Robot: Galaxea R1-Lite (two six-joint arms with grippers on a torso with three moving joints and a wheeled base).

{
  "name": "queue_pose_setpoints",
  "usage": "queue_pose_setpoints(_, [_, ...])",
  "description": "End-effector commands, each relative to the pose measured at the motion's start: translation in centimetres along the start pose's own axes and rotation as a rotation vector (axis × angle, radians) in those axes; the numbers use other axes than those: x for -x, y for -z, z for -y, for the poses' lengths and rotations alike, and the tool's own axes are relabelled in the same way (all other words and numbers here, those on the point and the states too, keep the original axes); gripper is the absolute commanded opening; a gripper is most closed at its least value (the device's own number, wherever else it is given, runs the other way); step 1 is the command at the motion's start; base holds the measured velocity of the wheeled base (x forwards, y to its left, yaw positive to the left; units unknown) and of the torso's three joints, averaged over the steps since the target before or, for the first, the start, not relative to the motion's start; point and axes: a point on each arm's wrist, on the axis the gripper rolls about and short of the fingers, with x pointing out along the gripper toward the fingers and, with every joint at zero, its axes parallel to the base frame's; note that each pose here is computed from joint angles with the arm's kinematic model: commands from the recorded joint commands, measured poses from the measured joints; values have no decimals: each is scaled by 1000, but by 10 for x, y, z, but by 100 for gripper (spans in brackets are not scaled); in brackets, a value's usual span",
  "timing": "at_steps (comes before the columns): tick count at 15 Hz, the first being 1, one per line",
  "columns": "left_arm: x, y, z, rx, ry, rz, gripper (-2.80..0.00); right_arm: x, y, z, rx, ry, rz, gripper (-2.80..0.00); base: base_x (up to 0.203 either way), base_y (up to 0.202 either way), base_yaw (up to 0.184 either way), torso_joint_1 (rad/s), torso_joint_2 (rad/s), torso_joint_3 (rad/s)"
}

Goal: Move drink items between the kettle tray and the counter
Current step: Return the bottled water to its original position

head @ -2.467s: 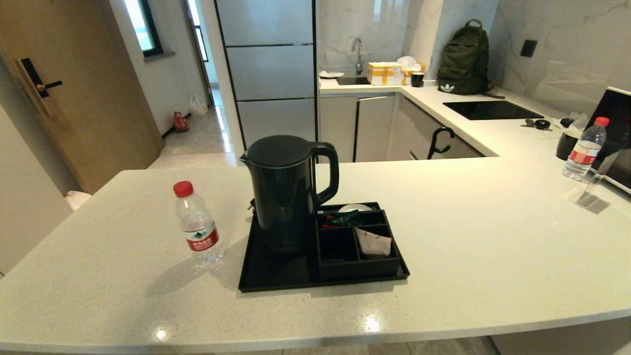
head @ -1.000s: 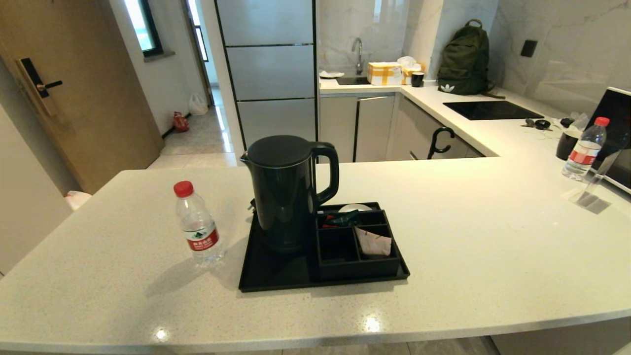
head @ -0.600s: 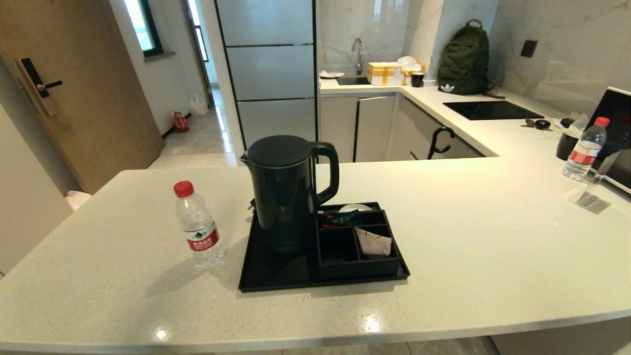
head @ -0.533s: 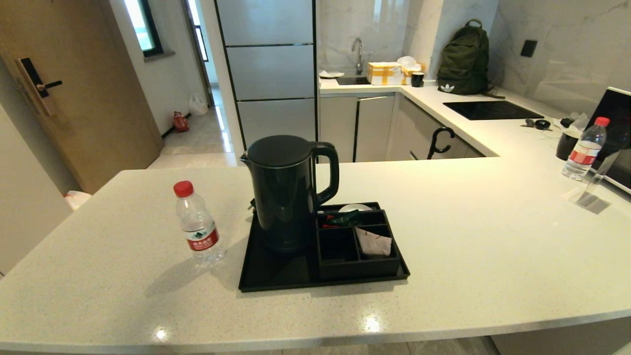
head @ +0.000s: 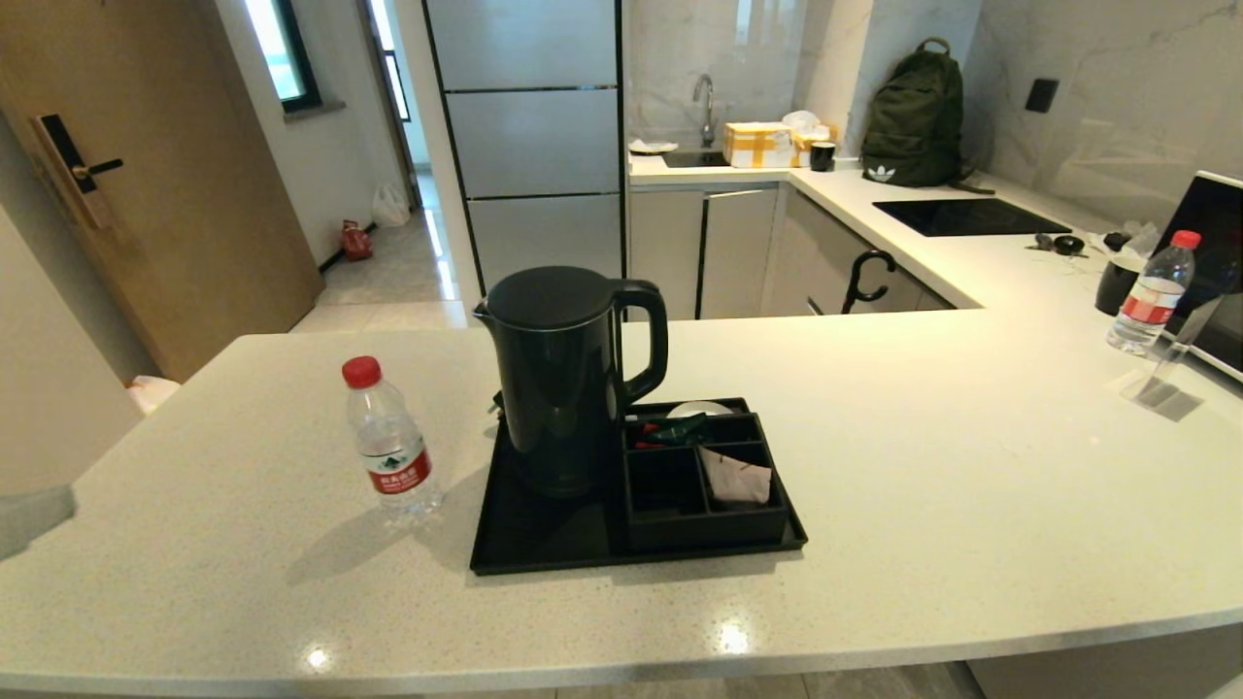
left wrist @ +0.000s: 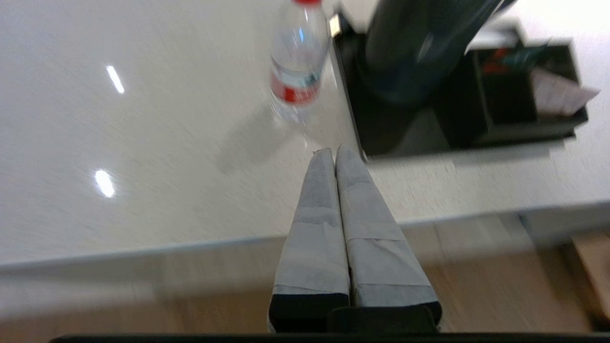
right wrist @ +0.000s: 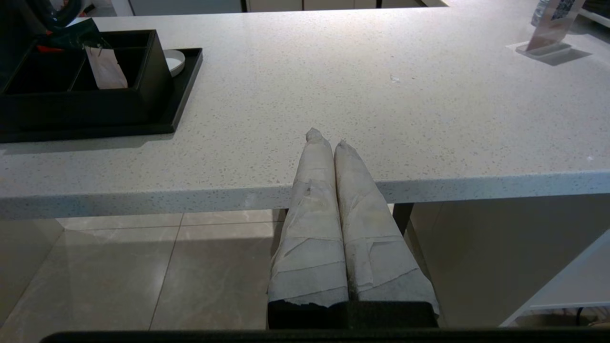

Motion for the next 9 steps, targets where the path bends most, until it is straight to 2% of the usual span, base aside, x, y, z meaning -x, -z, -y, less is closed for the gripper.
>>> queue_pose_setpoints(1, [-75, -29, -8, 51, -1, -266, -280, 0, 0, 0, 0, 0, -2, -280, 0, 0, 0, 0, 0, 0])
queue_pose_setpoints(3, [-107, -38, -12, 90, 14, -377, -280, 0, 0, 0, 0, 0, -2, -280, 0, 0, 0, 0, 0, 0])
queue_pose_setpoints(4, [-136, -31, -17, 117, 16, -478, -280, 0, 0, 0, 0, 0, -2, -280, 0, 0, 0, 0, 0, 0])
queue_pose_setpoints(5, [-156, -24, -21, 138, 18, -547, -280, 0, 0, 0, 0, 0, -2, -280, 0, 0, 0, 0, 0, 0])
queue_pose_setpoints(6, [-171, -17, -24, 144, 22, -558, -280, 0, 0, 0, 0, 0, -2, -280, 0, 0, 0, 0, 0, 0])
queue_pose_setpoints(7, [-183, -7, -26, 140, 30, -522, 0, 0, 0, 0, 0, 0, -2, -280, 0, 0, 0, 0, 0, 0])
queue_pose_setpoints(9, [-201, 19, -33, 117, 49, -378, 0, 0, 0, 0, 0, 0, -2, -280, 0, 0, 0, 0, 0, 0])
